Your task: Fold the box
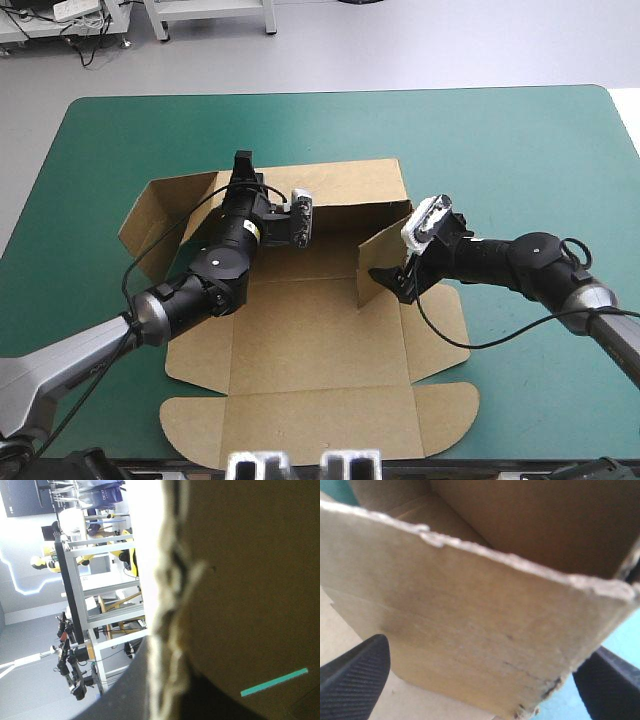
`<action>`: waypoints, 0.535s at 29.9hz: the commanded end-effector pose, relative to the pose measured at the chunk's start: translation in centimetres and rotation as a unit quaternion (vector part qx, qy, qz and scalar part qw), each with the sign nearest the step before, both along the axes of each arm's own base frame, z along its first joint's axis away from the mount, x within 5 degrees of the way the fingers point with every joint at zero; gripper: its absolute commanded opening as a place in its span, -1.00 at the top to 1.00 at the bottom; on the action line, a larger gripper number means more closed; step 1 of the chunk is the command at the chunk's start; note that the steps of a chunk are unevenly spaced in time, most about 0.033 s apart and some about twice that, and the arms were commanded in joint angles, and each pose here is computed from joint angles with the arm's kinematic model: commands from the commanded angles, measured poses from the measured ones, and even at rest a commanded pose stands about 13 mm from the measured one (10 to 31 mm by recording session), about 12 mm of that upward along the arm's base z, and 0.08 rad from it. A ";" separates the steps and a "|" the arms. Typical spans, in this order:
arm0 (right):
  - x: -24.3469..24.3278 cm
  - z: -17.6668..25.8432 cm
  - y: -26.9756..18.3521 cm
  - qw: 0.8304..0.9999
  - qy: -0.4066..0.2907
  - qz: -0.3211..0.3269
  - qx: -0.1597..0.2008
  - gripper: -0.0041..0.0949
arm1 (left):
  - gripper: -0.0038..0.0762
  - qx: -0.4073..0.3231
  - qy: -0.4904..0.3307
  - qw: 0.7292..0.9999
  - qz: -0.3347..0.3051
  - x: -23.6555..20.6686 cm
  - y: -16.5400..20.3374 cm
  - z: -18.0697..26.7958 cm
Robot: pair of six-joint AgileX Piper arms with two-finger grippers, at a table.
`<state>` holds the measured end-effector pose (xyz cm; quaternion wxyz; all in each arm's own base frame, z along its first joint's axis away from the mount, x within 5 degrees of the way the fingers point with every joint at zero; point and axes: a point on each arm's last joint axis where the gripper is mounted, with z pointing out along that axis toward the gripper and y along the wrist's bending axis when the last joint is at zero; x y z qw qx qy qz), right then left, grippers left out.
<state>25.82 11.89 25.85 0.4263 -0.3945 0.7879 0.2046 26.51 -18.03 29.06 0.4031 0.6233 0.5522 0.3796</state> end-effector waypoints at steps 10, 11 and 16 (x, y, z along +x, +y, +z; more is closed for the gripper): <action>0.9 2.1 0.4 0.990 -0.038 -0.127 0.044 -0.45 | 0.87 -0.071 0.024 0.997 -0.002 -0.7 -1.4 -0.3; 0.9 2.2 0.4 0.990 -0.037 -0.130 0.047 -0.40 | 0.87 -0.071 0.024 0.997 -0.010 -0.9 -1.8 -0.3; 0.6 1.9 1.0 0.993 -0.016 -0.095 0.063 -0.20 | 0.87 -0.070 0.024 0.997 -0.036 -1.7 -2.9 -0.2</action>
